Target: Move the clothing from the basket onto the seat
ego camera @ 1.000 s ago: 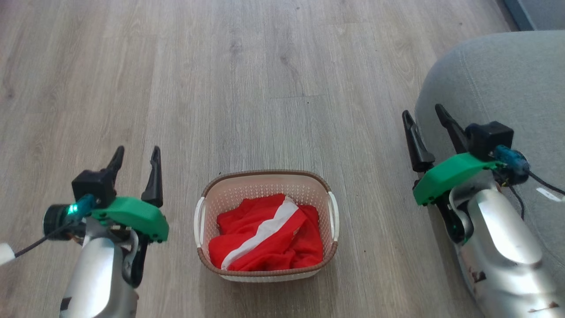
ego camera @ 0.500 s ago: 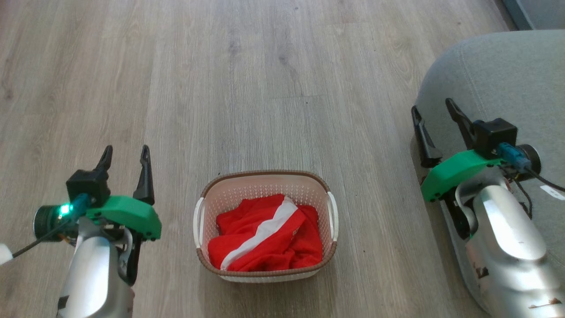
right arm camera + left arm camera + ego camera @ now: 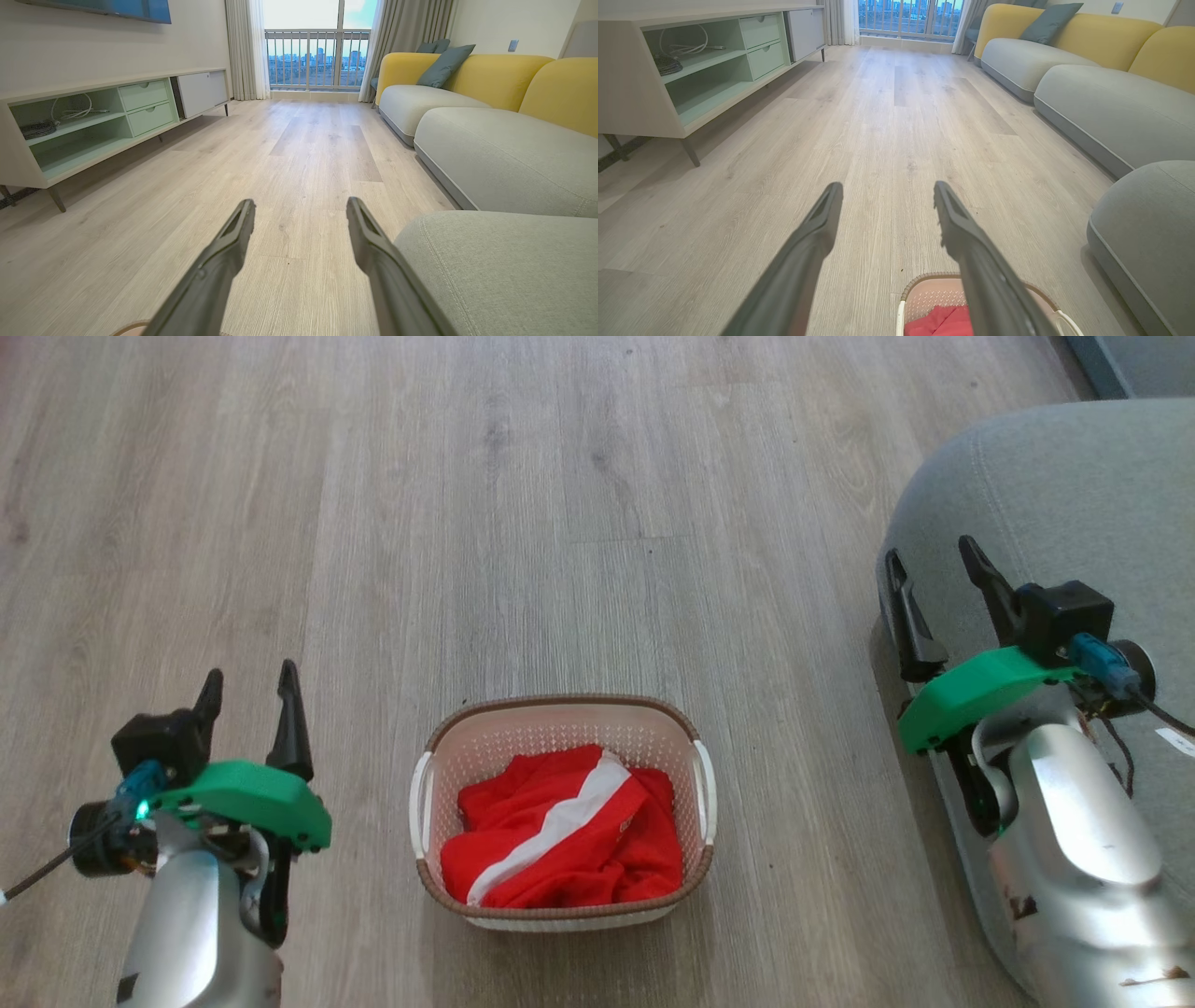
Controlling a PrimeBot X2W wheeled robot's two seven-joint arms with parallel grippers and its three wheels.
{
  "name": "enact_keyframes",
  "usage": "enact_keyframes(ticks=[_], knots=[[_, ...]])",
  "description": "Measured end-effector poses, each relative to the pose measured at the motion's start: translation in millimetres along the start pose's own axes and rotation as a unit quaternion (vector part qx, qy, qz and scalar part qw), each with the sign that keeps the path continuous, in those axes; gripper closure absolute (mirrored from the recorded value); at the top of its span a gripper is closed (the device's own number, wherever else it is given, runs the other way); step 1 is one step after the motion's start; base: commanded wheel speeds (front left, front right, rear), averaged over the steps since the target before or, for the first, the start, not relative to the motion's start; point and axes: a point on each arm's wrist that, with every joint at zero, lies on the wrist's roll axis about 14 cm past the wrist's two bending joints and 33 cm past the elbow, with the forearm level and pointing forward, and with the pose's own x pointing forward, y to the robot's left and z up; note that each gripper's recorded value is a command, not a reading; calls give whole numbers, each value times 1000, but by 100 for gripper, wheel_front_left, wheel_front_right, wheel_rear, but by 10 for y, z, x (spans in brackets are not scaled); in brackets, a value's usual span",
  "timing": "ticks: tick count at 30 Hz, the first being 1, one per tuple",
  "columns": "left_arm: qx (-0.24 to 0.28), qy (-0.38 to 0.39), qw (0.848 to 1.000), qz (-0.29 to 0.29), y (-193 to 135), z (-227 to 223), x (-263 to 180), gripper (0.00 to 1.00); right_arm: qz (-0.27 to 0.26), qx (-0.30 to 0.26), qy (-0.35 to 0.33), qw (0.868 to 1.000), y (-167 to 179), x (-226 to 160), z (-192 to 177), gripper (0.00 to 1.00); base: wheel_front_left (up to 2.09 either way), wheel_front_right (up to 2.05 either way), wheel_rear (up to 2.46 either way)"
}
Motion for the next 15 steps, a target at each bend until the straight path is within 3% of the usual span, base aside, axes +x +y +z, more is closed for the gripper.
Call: enact_keyframes(ticks=[15], knots=[[8, -20, 1000, -9, -42, 118, 60, 0, 1, 3, -2, 1000, 18, 31, -8, 0, 0, 0, 0]])
